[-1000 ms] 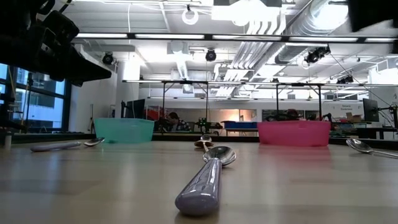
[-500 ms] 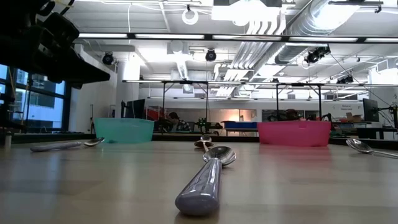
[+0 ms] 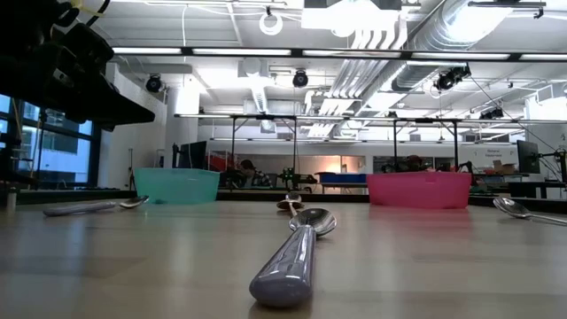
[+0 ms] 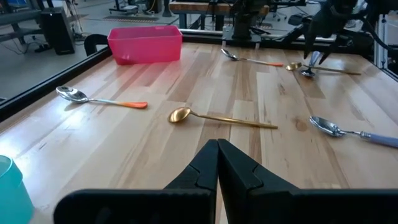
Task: Sort silverware by color (type)
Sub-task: Put the purple spoon into the blue bin
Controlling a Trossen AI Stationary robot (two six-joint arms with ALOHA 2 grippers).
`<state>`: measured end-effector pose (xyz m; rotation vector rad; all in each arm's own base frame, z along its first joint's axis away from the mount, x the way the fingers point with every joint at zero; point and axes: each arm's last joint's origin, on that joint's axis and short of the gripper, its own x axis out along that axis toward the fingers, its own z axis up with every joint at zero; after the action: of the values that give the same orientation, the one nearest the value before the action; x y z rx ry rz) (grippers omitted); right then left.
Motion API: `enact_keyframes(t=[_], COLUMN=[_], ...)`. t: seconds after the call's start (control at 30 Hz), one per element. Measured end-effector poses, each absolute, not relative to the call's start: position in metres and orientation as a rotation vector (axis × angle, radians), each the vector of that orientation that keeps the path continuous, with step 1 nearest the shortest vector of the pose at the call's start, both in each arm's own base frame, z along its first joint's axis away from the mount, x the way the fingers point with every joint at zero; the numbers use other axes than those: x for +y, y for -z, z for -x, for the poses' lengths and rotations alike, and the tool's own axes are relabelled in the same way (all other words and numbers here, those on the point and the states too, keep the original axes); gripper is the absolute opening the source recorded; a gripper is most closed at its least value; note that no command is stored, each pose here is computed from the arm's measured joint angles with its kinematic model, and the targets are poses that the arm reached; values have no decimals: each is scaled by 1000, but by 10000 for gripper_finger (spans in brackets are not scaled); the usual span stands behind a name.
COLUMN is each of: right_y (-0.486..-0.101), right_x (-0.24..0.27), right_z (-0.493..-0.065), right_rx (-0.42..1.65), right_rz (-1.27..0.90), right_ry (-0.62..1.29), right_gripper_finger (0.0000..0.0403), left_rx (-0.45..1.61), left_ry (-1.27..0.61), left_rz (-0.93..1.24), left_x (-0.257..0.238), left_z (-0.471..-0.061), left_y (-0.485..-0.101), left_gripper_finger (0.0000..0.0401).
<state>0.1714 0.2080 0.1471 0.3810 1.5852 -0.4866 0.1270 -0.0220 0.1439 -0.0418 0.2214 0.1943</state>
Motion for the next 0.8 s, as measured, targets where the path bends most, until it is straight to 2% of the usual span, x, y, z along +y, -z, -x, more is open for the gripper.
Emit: enact_keyframes(t=[0.17, 0.8], right_y=[-144, -144], right_x=[209, 209], right_z=[-174, -173], right_rx=[1593, 1596], right_rz=[-379, -381], right_ry=[467, 467], right_gripper_finger=[152, 23], left_rx=[221, 220], left_ry=[-194, -196], left_rz=[42, 58], left_x=[-22, -22], left_z=[-127, -127], left_y=[-144, -144], left_gripper_finger=[0, 0])
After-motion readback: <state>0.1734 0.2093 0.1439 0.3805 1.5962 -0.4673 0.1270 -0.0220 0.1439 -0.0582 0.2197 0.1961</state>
